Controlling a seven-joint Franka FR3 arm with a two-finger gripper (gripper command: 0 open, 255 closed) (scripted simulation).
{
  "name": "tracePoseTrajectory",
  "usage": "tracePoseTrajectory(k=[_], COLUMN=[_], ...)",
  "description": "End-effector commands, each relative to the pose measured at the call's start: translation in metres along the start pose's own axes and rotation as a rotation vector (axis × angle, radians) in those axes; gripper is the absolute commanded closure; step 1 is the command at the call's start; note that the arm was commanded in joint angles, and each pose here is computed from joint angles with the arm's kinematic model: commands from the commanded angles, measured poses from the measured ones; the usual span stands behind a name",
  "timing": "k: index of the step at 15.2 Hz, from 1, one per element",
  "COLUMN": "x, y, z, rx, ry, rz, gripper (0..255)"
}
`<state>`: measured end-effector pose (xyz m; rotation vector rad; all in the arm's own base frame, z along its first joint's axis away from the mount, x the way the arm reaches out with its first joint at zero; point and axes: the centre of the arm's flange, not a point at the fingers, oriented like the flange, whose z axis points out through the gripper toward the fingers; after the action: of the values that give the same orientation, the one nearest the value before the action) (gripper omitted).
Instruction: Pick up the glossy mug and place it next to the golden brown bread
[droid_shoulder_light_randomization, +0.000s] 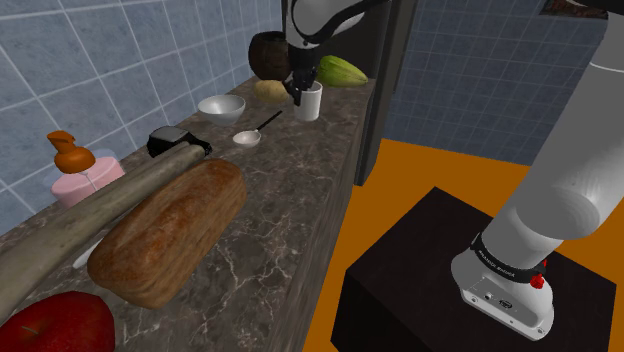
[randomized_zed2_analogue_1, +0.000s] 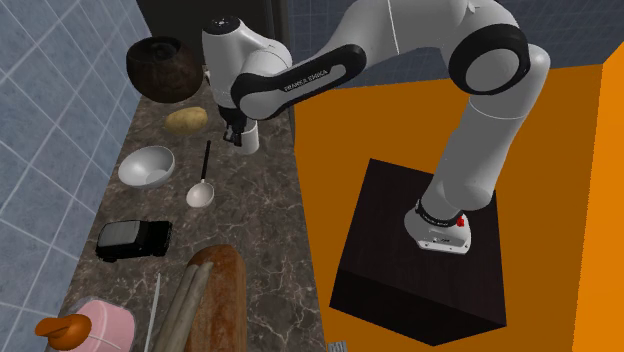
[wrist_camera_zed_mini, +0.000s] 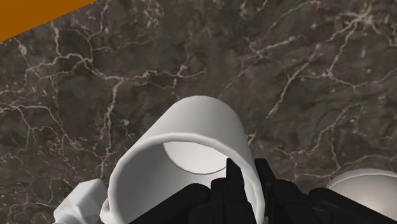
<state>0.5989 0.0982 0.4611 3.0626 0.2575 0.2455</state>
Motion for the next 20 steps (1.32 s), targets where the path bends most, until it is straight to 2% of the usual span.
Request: tracePoseTrajectory(k=[1, 20], x=[0.001, 0.017], y=[0.001, 0.008], z=[-0.011, -0.11], rx=[0.0, 0.0], ry=[0.0, 0.0], rz=[0.0, 0.0], gripper=[255, 255])
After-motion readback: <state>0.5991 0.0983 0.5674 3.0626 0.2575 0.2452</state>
